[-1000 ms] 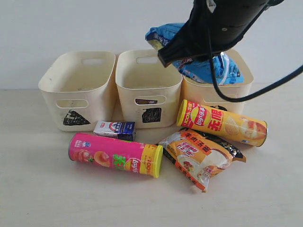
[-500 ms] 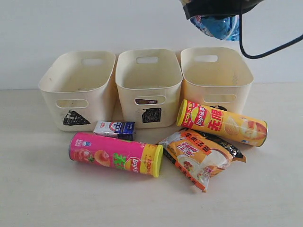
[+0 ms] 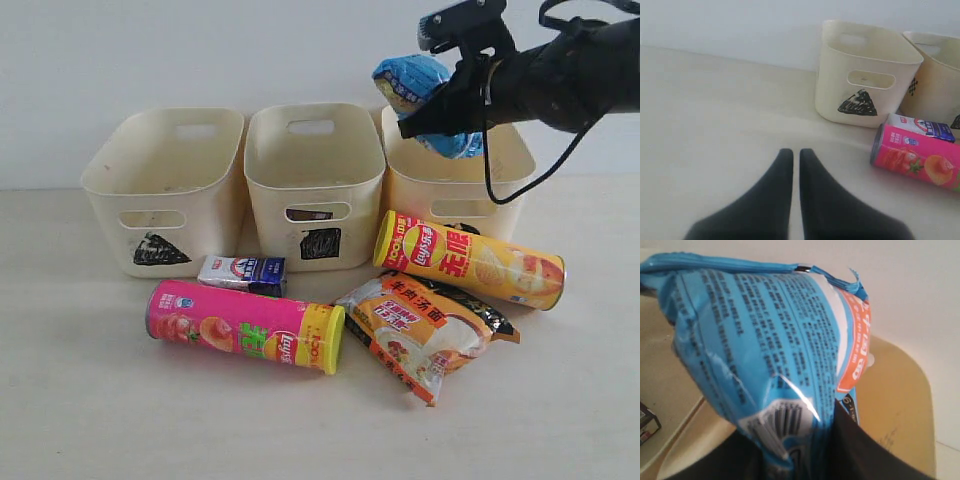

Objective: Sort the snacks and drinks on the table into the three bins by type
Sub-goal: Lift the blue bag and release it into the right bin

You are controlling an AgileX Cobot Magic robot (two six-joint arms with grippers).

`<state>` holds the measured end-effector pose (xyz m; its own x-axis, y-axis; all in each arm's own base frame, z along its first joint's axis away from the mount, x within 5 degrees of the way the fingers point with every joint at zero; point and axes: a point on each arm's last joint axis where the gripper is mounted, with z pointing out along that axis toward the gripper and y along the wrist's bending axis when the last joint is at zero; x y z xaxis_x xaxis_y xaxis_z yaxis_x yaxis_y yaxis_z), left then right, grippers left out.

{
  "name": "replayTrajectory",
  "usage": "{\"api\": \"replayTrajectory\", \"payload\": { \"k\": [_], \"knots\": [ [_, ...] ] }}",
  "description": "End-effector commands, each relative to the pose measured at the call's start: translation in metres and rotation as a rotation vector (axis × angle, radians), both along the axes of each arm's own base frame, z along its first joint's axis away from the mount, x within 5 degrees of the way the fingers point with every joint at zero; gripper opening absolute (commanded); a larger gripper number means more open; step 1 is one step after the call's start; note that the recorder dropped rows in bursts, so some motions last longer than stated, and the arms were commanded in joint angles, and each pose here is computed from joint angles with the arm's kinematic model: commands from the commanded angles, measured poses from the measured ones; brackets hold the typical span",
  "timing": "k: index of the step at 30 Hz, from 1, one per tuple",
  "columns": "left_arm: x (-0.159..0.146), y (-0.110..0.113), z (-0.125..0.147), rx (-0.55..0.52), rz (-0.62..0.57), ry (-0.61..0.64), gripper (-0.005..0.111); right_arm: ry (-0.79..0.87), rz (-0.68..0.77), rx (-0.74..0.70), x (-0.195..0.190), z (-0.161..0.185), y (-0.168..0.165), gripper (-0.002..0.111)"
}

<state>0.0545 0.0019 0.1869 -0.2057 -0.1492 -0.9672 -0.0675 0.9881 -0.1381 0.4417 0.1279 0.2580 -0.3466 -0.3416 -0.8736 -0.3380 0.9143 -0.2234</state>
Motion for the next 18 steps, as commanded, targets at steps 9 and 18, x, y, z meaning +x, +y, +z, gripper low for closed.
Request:
{"api": "replayTrajectory", "payload": {
  "k": [9, 18],
  "knots": [
    [0.000, 0.000, -0.001, -0.007, -0.002, -0.006, 0.004, -0.012, 0.036, 0.030, 0.011, -0.023, -0.001, 0.065],
    [0.000, 0.000, -0.001, -0.007, -0.002, -0.006, 0.004, -0.105, 0.044, 0.044, 0.000, 0.019, -0.004, 0.054]
  ]
}}
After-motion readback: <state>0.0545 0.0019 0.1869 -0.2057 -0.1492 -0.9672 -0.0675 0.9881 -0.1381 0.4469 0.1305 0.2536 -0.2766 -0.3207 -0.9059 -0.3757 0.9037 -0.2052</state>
